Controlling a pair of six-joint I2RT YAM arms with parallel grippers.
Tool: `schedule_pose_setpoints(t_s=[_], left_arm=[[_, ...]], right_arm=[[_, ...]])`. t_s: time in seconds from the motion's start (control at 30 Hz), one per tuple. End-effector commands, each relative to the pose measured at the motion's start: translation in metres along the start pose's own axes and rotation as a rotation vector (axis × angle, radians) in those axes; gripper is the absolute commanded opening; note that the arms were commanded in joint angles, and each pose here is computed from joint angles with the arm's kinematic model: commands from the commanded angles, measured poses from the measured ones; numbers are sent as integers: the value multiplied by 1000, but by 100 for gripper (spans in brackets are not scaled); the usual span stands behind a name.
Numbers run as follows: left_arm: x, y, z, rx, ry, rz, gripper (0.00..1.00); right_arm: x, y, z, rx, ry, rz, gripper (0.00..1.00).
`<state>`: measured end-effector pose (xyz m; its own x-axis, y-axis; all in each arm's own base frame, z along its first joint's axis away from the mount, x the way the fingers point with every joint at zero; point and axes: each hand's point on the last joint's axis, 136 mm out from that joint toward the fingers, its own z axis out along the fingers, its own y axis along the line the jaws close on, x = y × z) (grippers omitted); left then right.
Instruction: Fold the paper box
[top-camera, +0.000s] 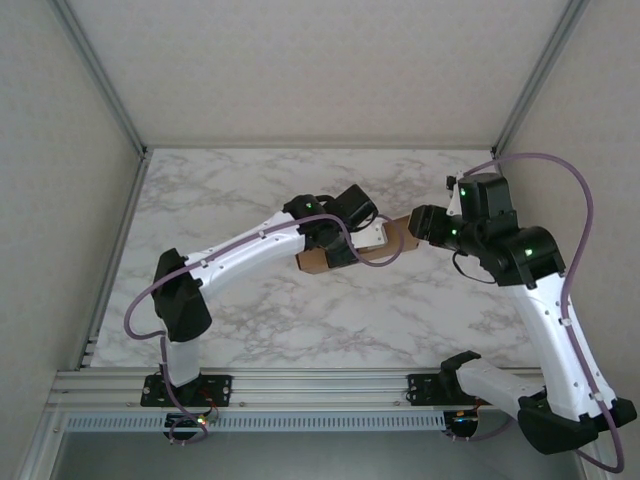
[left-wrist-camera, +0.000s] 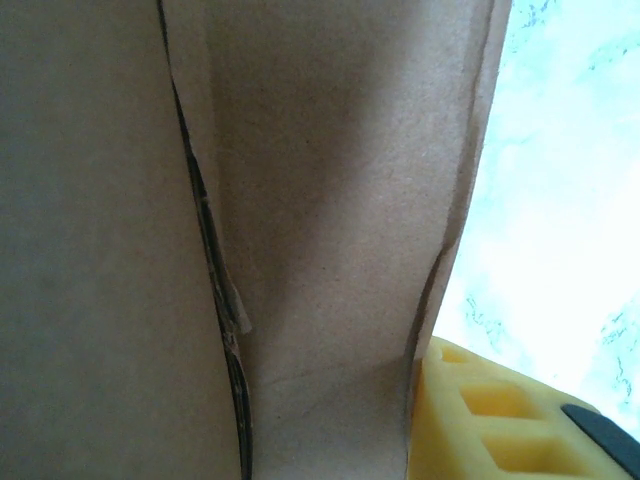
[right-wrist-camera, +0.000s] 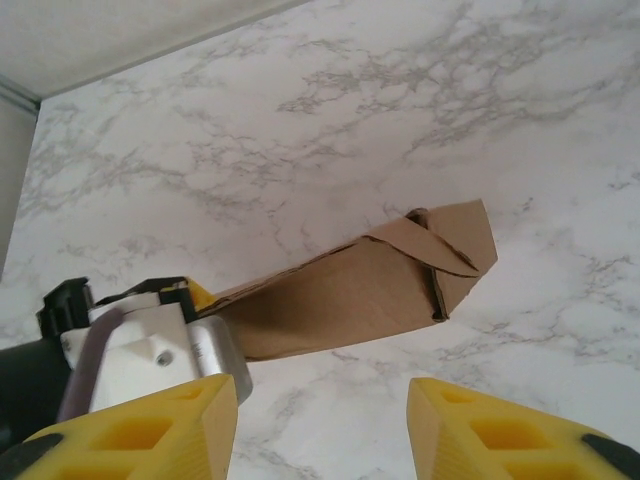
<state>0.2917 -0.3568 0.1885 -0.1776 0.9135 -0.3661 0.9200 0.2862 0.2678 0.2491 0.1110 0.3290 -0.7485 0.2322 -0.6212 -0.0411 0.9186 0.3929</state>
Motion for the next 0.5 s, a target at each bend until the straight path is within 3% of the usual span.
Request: schedule_pose_setpoints(t_s=[0.0, 0.27, 0.47], left_arm=[[9, 1, -3, 6, 42, -10, 38], [10, 2, 17, 5, 67, 18, 39], [-1, 8, 38, 25, 66, 24, 42]], right_arm=[[0, 8, 9, -54, 60, 110, 49], [-10, 14, 39, -92, 155, 401, 53], [-14, 8, 61, -2, 214, 550, 55]])
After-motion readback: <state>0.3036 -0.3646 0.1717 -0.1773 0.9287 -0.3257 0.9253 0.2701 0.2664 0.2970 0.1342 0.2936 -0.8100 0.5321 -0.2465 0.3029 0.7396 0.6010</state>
